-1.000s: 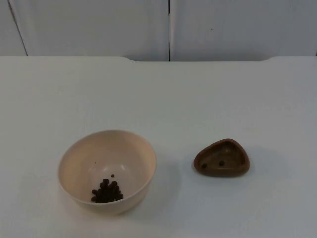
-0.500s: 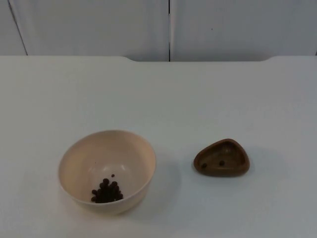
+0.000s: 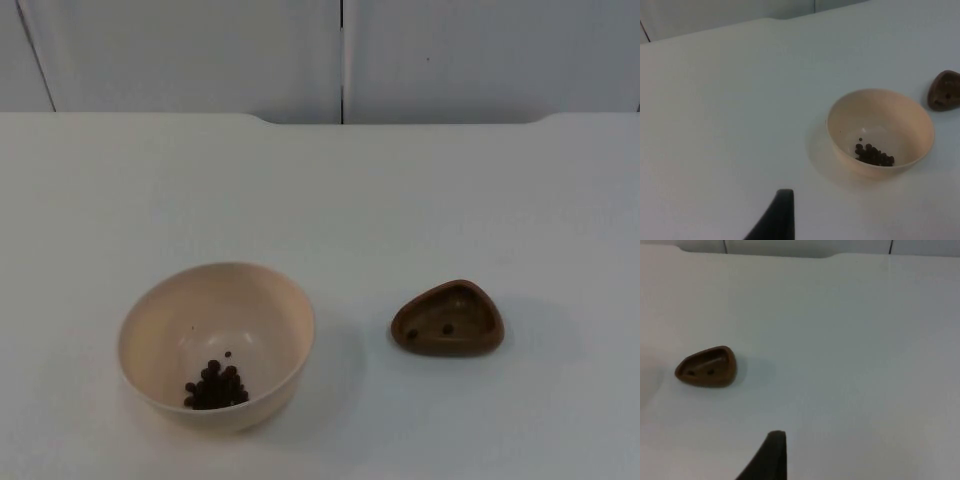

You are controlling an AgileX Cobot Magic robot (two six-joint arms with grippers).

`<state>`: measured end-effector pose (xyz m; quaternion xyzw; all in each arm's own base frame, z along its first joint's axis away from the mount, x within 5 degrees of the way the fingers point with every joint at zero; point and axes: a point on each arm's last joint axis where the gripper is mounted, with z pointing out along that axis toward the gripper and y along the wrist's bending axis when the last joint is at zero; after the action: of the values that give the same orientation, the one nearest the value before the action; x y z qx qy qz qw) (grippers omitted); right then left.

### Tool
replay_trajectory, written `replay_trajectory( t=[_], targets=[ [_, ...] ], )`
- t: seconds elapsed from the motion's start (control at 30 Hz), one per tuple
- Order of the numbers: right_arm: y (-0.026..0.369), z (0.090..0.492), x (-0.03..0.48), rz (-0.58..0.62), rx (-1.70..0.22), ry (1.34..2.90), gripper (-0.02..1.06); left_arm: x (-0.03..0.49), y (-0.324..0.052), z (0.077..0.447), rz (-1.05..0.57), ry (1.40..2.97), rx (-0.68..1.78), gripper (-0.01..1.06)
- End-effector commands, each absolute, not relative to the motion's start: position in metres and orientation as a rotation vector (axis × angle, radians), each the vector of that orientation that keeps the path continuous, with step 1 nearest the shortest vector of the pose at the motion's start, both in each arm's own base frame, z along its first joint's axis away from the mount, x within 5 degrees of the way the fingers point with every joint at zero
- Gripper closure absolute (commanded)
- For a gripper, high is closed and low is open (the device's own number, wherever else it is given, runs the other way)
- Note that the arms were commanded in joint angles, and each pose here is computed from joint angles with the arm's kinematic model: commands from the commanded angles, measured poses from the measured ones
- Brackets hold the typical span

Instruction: Pick up the bowl with the left hand and pour the coffee beans from the cup into the bowl with the right hand.

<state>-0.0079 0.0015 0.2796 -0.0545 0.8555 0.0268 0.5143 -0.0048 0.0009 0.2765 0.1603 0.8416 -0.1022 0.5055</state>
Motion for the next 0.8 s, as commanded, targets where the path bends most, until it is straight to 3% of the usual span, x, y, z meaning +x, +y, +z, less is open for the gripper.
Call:
replay_trajectory(
  t=[0.0, 0.77],
  targets=[
    [0.0017, 0.2801, -0.0076, 0.064, -0.119, 2.043, -0.01, -0.0049, 0.0010, 0.2750, -0.241, 2.035, 0.382, 0.00],
    [0.0019, 0.2801, -0.0075, 0.047, -0.092, 2.044, -0.01, -0.0050, 0.0004, 0.2750, -0.166, 2.050, 0.256, 0.00]
  ],
)
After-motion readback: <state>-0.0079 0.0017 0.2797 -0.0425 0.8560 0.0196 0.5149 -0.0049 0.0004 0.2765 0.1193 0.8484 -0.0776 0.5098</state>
